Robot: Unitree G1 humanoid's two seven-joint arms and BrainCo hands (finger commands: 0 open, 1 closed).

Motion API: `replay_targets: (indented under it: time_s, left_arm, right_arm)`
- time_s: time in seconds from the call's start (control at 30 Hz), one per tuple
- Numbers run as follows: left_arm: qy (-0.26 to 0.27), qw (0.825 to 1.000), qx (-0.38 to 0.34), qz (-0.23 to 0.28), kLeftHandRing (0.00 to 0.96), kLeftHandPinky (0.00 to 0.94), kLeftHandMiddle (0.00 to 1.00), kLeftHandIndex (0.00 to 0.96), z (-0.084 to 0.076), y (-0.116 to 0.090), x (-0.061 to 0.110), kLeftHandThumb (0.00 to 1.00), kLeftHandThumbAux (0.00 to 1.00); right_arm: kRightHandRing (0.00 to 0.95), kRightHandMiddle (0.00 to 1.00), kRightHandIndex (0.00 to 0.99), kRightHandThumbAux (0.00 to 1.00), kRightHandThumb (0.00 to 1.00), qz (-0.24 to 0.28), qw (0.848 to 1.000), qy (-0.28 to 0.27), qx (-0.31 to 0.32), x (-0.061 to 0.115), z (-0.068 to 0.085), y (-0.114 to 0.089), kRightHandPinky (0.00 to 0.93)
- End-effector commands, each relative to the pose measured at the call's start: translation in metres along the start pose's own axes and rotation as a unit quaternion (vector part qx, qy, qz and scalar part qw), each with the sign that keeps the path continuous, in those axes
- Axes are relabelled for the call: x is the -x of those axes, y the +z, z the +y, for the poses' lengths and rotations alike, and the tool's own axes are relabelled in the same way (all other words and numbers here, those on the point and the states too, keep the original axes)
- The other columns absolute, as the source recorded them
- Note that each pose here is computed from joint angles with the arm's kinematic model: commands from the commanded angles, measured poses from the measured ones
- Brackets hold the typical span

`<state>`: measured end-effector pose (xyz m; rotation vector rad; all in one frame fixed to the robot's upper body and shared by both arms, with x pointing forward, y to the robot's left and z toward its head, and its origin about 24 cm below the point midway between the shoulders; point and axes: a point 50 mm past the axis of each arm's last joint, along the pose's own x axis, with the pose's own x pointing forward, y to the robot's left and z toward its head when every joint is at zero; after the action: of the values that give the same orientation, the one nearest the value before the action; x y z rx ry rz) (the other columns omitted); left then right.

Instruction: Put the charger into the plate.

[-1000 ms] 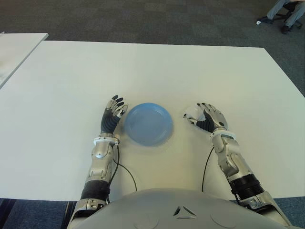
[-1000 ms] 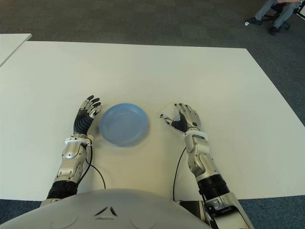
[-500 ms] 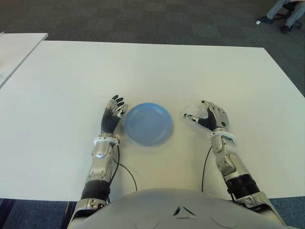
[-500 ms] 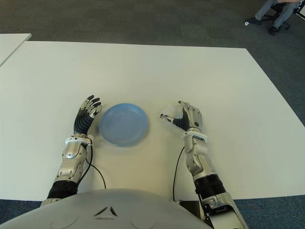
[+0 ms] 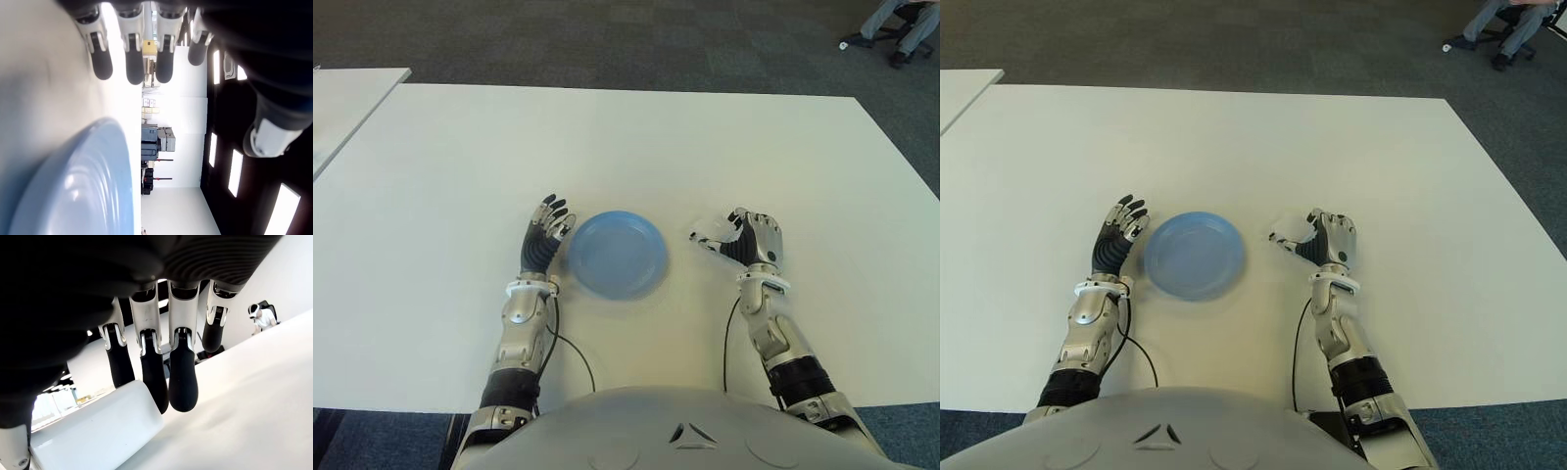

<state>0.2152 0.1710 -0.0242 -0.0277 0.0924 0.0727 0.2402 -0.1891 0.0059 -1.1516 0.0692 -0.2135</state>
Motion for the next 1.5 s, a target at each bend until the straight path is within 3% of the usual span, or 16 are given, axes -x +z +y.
replay_targets:
  time_s: [0.03,0.47,1.5]
  left_arm:
    - [0.003,1.000,0.003,0.025,0.188,0.205,0.184,0.121,0.0003,-0.0105,0.0042,0.000,0.542]
    - [0.007,1.000,0.002,0.020,0.201,0.211,0.198,0.135,-0.0002,-0.0107,0.0026,0.000,0.537]
    - [0.006,1.000,0.006,0.029,0.215,0.223,0.214,0.146,-0.0028,-0.0122,-0.0013,0.000,0.556]
  right_arm:
    - [0.848,0.849,0.440,0.706,0.745,0.021,0.999,0.015,-0.041,-0.0022,0.0015,0.0031,0.862]
    - [0.873,0.883,0.440,0.709,0.746,0.019,0.998,0.007,-0.064,-0.0039,-0.0011,0.0043,0.862]
    - [0.872,0.874,0.440,0.710,0.744,0.012,0.999,0.000,-0.038,-0.0066,-0.0082,0.0043,0.873]
